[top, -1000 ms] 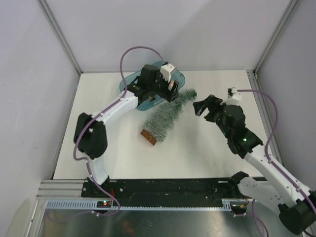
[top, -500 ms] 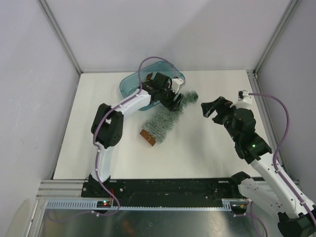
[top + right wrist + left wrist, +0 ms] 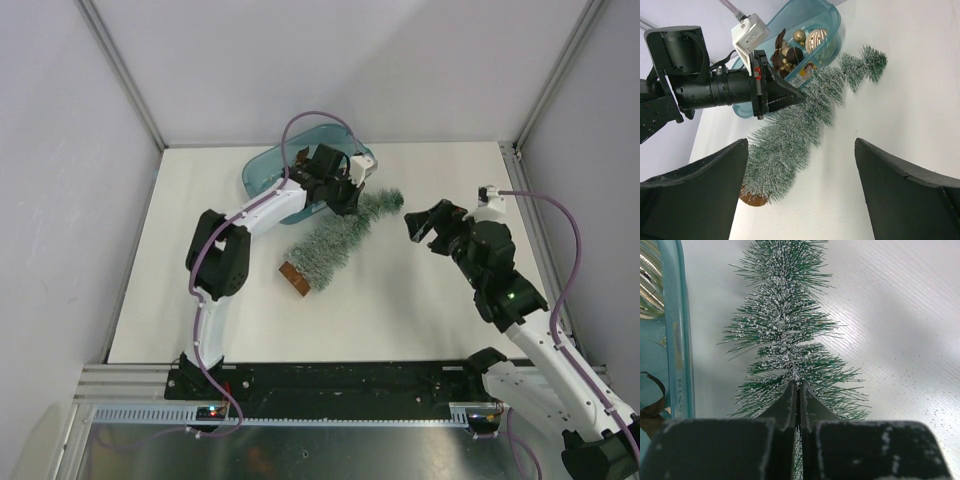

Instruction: Decorate the small christmas tree

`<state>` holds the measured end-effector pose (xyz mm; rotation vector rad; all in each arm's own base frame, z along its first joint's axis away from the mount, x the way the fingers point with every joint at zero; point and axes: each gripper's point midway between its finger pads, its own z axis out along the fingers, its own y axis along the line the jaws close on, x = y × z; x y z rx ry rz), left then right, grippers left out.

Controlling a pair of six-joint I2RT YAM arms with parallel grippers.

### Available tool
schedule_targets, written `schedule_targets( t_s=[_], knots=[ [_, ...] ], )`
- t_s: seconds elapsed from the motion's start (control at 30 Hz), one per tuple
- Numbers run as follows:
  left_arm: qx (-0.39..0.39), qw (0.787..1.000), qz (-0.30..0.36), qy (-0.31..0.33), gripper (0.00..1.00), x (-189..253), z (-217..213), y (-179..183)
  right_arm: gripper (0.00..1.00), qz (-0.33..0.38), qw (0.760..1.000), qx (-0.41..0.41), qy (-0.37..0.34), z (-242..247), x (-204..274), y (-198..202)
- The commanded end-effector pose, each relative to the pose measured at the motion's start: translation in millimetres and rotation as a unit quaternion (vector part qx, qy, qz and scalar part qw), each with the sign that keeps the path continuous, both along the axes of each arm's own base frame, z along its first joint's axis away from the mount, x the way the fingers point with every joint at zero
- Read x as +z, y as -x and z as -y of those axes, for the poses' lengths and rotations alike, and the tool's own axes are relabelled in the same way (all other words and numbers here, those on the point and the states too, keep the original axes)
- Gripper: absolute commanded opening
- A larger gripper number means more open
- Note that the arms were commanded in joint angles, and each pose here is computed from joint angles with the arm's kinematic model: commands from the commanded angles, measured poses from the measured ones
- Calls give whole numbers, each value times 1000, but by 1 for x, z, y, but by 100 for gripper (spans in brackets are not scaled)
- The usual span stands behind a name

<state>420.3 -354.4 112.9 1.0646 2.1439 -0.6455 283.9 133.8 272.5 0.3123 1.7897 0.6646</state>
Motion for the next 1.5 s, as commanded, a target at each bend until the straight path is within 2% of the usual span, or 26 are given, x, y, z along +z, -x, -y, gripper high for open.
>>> schedule_targets(
  t_s=[0.0, 0.27, 0.57, 0.77, 1.0, 1.13, 1.23, 1.3, 1.47],
  knots=[
    [-12, 997, 42, 57, 0, 72, 13, 4, 92, 33, 999, -1, -14, 1, 19, -2],
    [-25, 989, 57, 131, 1, 151, 19, 32, 91, 47, 999, 1, -22, 2, 27, -3],
    [-34, 980, 55, 187, 1, 207, 15, 64, 91, 54, 998, 7, -24, -2, 29, -7],
    [-37, 982, 42, 183, 5, 198, 10, 73, 91, 67, 997, 16, -19, -5, 35, -6],
    [-36, 989, 0, 144, 6, 144, -9, 99, 91, 77, 997, 29, -7, -11, 37, -3],
    [-18, 989, 20, 149, 6, 141, -25, 110, 91, 85, 996, 40, -4, -18, 39, -1],
    [-3, 986, 42, 160, 10, 146, -34, 116, 91, 88, 995, 49, -2, -25, 40, 0],
    [5, 985, 53, 166, 18, 151, -39, 119, 91, 90, 994, 53, 0, -28, 40, 0],
    [15, 984, 62, 166, 46, 152, -47, 124, 91, 89, 994, 59, 2, -34, 39, 2]
  ],
)
